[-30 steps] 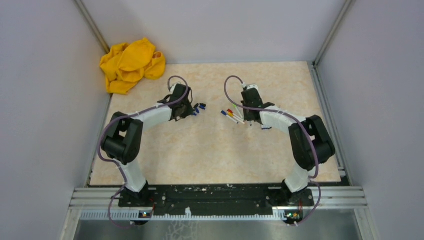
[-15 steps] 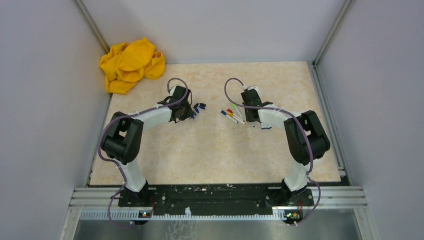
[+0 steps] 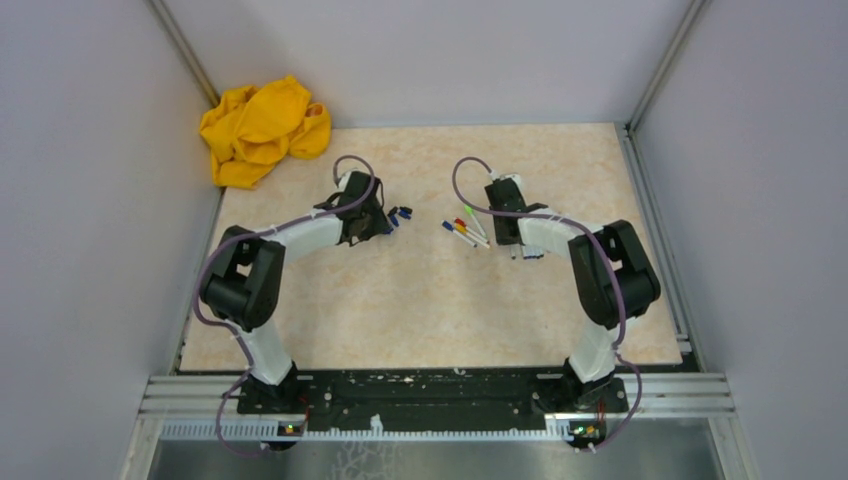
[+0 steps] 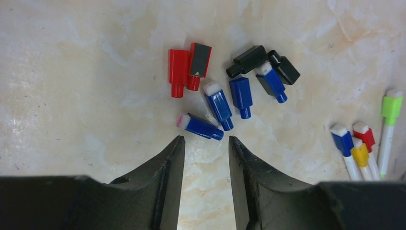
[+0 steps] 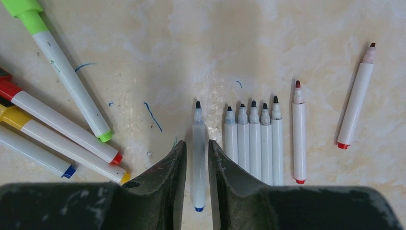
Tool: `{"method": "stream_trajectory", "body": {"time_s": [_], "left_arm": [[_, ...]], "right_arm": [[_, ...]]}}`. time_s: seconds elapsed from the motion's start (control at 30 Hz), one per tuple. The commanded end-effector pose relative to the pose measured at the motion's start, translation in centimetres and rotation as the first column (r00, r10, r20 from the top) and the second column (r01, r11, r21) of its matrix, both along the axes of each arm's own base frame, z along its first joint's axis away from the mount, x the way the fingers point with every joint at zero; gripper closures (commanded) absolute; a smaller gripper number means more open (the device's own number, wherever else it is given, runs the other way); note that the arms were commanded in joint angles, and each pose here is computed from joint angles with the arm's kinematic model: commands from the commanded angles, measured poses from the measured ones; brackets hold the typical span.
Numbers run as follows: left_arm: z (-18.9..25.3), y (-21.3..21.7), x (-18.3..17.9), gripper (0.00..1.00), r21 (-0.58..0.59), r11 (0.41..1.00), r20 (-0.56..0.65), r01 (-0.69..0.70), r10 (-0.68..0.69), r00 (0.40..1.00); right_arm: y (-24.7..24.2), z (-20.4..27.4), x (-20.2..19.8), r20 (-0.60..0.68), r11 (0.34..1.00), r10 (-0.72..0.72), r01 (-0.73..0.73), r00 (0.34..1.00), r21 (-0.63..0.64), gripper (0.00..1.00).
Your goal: Open the pen caps
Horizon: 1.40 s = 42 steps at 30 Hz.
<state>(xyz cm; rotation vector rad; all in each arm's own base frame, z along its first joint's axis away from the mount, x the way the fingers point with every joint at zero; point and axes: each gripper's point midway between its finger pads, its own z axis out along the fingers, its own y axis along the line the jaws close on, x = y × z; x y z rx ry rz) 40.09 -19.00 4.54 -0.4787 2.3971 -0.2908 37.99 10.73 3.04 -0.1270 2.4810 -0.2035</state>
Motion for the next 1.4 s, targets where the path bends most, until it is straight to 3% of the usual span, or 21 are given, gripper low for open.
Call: {"method": "stream_trajectory", "body": {"time_s": [0.0, 0.37, 0.73, 1.07, 1.17, 1.3, 1.37], "left_arm": [[3.9, -0.5, 1.1, 0.55, -0.051, 0.999, 0.095, -0.016, 0.021, 0.995], [7.0, -1.7, 1.5, 0.53, -0.127, 0.992, 0.157, 0.018, 0.002, 0.988], [9.1, -3.4, 2.0, 0.28, -0.205, 0.975, 0.213, 0.084, -0.04, 0.976], [10.5, -3.9, 2.7, 0.14, -0.261, 0.956, 0.27, 0.138, -0.065, 0.961], [11.0, -3.9, 2.8, 0.15, -0.366, 0.912, 0.292, 0.185, -0.076, 0.953], [11.5, -2.7, 2.4, 0.15, -0.586, 0.781, 0.301, 0.215, -0.036, 0.953], [12.7, -2.8, 1.8, 0.02, -0.664, 0.68, 0.37, 0.311, -0.062, 0.927]], "right_arm": [[-0.8, 0.1, 0.7, 0.009, 0.999, -0.029, 0.03, 1.0, -0.042, 0.75], [-0.4, 3.7, 2.0, 0.115, 0.999, 0.005, -0.001, 0.993, -0.034, 0.68], [4.4, 6.4, 3.7, 0.161, 0.985, 0.165, -0.171, 0.973, 0.023, 0.57], [8.4, 5.3, 4.6, 0.115, 0.945, 0.273, -0.288, 0.955, 0.155, 0.55], [9.2, 5.4, 4.8, 0.121, 0.933, 0.291, -0.309, 0.949, 0.184, 0.55], [9.2, 5.6, 5.1, 0.127, 0.928, 0.293, -0.314, 0.948, 0.2, 0.55], [9.2, 5.6, 5.1, 0.126, 0.927, 0.295, -0.316, 0.947, 0.204, 0.55]]}}
